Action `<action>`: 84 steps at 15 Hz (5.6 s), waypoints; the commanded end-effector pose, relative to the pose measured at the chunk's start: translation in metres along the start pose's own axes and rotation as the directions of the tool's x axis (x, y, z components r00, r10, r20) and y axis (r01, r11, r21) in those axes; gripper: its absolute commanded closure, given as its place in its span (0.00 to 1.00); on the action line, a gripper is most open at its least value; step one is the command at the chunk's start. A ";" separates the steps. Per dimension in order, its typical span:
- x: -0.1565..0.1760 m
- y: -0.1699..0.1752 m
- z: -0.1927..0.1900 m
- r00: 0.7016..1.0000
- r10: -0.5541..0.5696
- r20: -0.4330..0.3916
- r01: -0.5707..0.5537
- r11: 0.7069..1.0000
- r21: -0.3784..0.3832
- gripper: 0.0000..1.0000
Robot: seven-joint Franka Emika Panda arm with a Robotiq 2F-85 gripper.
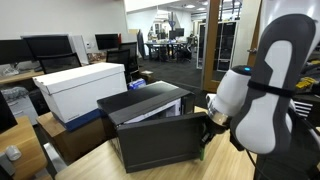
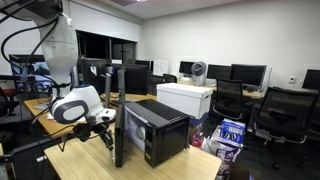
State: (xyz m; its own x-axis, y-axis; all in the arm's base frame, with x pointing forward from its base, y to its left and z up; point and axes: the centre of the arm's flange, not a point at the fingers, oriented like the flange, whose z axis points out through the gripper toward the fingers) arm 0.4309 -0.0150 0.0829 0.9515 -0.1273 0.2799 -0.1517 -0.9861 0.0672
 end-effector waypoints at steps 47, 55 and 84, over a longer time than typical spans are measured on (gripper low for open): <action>0.084 -0.043 -0.046 0.992 -0.037 0.123 0.019 0.989 0.148 0.93; 0.068 -0.060 -0.031 0.990 -0.103 0.096 0.091 0.988 0.121 0.96; 0.036 0.041 0.042 0.984 -0.097 -0.148 0.112 0.989 0.099 0.00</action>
State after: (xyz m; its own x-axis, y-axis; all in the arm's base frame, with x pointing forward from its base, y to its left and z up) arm 0.5126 -0.0731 0.0737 0.9147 -0.0563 0.4002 -0.0615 -0.9981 0.0001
